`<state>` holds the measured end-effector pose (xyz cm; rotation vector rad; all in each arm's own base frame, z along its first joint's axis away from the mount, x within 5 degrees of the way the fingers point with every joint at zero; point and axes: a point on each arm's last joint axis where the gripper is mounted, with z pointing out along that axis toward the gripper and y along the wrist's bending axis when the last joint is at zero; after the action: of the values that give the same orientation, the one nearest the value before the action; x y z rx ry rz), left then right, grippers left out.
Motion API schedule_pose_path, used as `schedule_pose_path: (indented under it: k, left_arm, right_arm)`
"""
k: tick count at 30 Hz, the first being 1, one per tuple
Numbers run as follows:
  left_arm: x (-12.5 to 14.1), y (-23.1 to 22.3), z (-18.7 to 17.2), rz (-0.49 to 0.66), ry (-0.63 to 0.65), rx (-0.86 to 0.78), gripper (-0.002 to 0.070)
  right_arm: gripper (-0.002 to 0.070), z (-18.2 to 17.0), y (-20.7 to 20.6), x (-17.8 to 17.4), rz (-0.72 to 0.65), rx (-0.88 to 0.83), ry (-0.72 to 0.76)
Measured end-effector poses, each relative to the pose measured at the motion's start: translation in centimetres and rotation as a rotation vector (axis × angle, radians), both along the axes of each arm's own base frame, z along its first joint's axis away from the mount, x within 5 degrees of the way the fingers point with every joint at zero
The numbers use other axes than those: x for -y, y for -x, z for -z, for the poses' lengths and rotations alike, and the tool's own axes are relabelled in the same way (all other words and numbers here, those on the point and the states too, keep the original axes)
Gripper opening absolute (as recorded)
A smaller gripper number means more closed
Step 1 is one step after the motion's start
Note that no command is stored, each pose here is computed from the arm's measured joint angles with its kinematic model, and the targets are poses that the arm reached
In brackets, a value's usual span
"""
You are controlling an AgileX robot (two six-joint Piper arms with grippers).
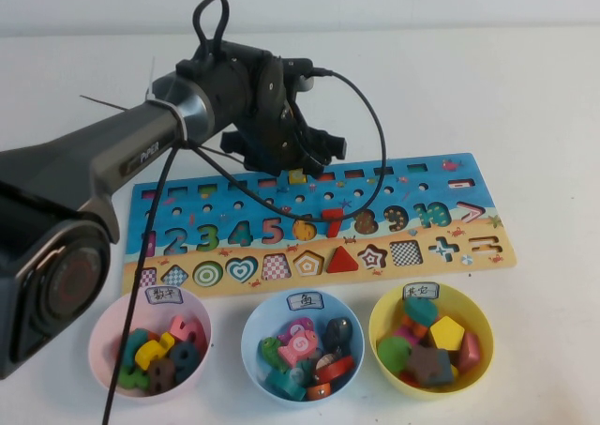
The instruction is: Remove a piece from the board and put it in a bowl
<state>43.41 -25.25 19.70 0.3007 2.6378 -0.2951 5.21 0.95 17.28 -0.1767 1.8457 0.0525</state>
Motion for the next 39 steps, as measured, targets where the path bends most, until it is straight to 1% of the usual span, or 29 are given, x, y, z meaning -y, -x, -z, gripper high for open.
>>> schedule_pose_path:
  k: [30,33,39]
  left_arm:
    - [0.29,-0.69,0.88,0.000,0.014,0.047,0.0408]
    - [0.29,-0.69,0.88,0.000,0.014,0.047,0.0378]
    - [0.29,-0.69,0.88,0.000,0.014,0.047,0.0260]
  right_arm:
    - [-0.0018,0.00,0.00,0.00,0.000,0.000,0.000]
    - [-0.0018,0.00,0.00,0.00,0.000,0.000,0.000]
    - [-0.0018,0.00,0.00,0.00,0.000,0.000,0.000]
